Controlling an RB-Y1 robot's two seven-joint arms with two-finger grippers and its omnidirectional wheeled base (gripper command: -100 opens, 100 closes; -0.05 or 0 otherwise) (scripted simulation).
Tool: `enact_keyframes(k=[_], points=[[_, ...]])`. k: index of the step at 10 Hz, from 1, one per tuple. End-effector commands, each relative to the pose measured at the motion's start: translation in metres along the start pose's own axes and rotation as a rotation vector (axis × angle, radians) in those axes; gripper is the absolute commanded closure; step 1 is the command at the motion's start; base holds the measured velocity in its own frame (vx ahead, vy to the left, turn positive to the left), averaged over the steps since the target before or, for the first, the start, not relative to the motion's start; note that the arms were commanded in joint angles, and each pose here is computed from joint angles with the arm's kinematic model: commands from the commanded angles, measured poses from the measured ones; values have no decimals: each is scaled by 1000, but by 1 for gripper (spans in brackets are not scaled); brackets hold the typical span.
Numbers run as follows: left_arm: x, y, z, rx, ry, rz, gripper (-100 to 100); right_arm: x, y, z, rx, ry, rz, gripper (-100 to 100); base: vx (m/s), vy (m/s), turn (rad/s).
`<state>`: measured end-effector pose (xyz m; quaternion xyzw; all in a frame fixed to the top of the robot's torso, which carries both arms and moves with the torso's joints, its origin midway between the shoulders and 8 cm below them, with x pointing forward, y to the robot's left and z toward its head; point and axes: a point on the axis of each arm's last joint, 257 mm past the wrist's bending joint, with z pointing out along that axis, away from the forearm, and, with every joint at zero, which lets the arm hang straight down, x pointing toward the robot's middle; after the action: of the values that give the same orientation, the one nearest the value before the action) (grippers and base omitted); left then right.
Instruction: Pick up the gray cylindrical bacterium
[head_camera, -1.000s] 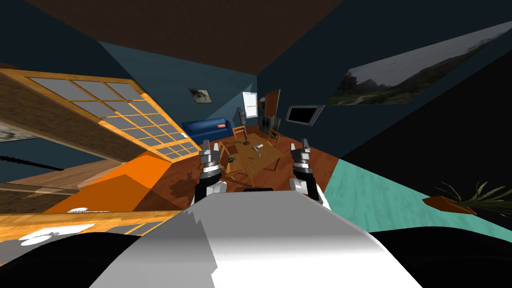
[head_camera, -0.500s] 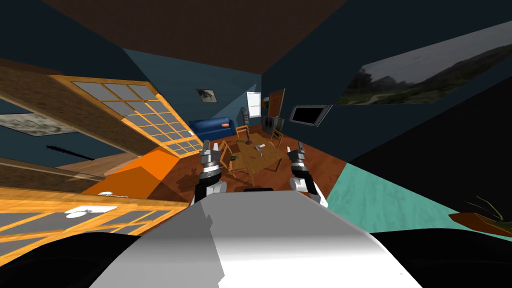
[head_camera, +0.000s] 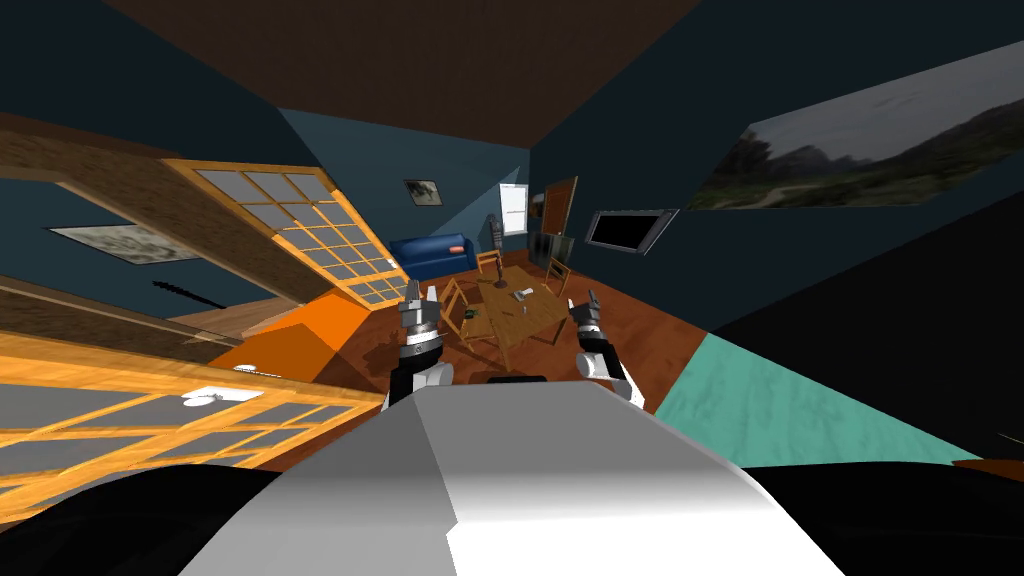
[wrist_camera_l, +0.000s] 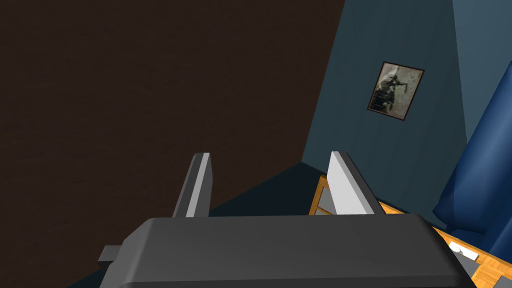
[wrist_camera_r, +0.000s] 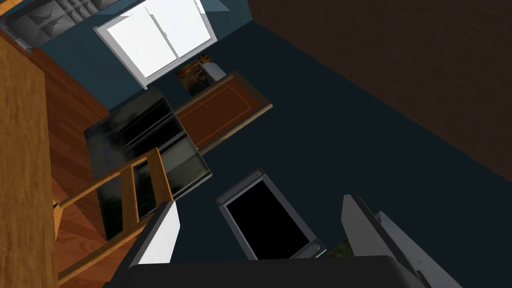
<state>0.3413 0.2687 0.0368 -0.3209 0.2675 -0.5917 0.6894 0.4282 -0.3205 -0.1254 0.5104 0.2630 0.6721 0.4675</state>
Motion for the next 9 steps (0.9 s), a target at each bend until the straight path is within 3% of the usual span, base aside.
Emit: enact_keyframes(k=[1,2,6,7,8,9], points=[[0,0,0,0,0,0,0,-14,-23,4,60,-36,90,-100,-23,-21,155],[0,0,0,0,0,0,0,-17,-25,3,63,-45,111,-100,-16,-19,67],[0,0,0,0,0,0,0,-41,-75,6,165,-133,336,-100,-19,-16,105],[0,0,0,0,0,0,0,-47,-82,3,175,-148,343,-100,-11,-5,61],[0,0,0,0,0,0,0,-51,-96,5,201,-176,425,-100,-11,-6,97],[0,0,0,0,0,0,0,-55,-101,2,210,-186,424,-100,-8,-9,53]])
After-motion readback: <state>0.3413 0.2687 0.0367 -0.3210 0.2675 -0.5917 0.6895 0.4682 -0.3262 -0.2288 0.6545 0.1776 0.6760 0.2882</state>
